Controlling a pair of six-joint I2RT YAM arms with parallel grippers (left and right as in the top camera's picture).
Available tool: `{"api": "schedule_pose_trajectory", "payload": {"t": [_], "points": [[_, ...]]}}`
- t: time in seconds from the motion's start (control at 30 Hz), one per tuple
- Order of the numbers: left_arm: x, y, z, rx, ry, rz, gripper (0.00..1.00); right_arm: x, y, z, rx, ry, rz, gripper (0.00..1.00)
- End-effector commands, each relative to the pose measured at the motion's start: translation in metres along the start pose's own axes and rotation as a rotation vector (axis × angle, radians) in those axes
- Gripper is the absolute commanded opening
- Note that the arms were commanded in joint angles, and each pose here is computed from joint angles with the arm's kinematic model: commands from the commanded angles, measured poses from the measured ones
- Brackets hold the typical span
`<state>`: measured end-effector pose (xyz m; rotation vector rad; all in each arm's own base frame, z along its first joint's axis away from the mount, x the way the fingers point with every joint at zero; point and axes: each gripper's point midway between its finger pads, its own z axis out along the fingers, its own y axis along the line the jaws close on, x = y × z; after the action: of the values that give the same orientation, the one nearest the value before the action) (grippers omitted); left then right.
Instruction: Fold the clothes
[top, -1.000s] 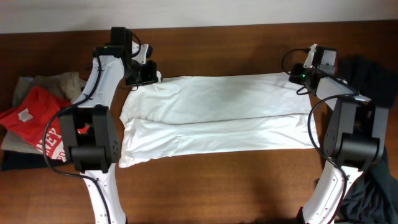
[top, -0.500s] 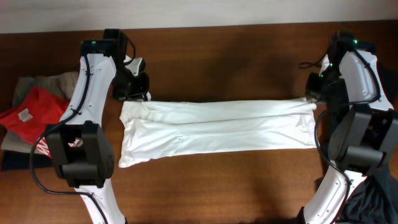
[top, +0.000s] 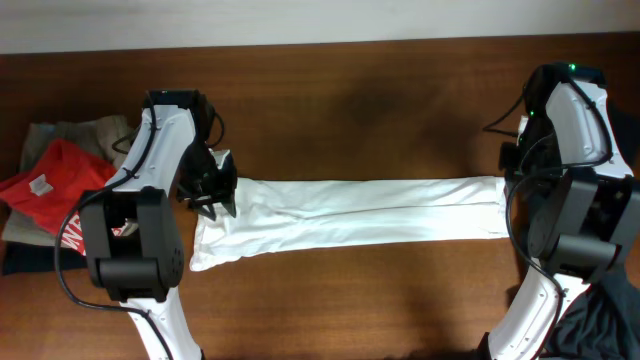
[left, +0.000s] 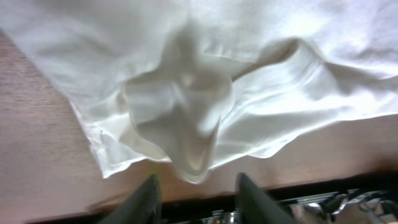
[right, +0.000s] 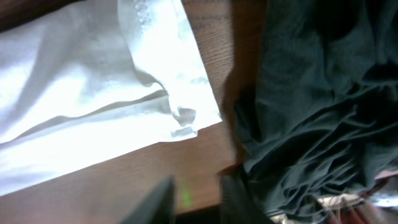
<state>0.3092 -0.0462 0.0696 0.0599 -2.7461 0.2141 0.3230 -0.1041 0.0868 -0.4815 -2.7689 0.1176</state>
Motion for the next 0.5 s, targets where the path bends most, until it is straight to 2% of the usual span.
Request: {"api": "schedule_pose_trajectory", "payload": {"t": [0.0, 0.13, 0.17, 0.23, 0.3, 0.37, 0.47], "points": [[0.001, 0.005, -0.003, -0.036, -0.018, 0.009, 0.50, 0.003, -0.007, -0.004, 0.017, -0.008, -0.016, 0.41], [-0.022, -0.004, -0.005, 0.016, -0.111, 0.009, 0.49, -0.003, 0.006, 0.007, -0.051, -0.023, -0.108, 0.52], [-0.029, -0.010, -0.005, 0.031, -0.139, 0.023, 0.41, -0.005, 0.007, 0.014, -0.052, -0.025, -0.108, 0.54], [-0.031, -0.017, -0.002, 0.016, -0.146, 0.048, 0.08, -0.010, -0.002, 0.024, -0.061, -0.032, -0.113, 0.54], [-0.030, -0.014, 0.015, -0.004, -0.132, 0.051, 0.06, -0.016, -0.003, 0.031, -0.136, -0.053, -0.117, 0.58], [-0.024, 0.000, 0.041, -0.046, -0.101, -0.012, 0.02, -0.018, 0.008, 0.036, -0.250, -0.071, -0.176, 0.62], [-0.011, 0.008, 0.061, -0.065, -0.046, -0.041, 0.02, -0.020, 0.016, 0.060, -0.275, -0.085, -0.211, 0.83]]}}
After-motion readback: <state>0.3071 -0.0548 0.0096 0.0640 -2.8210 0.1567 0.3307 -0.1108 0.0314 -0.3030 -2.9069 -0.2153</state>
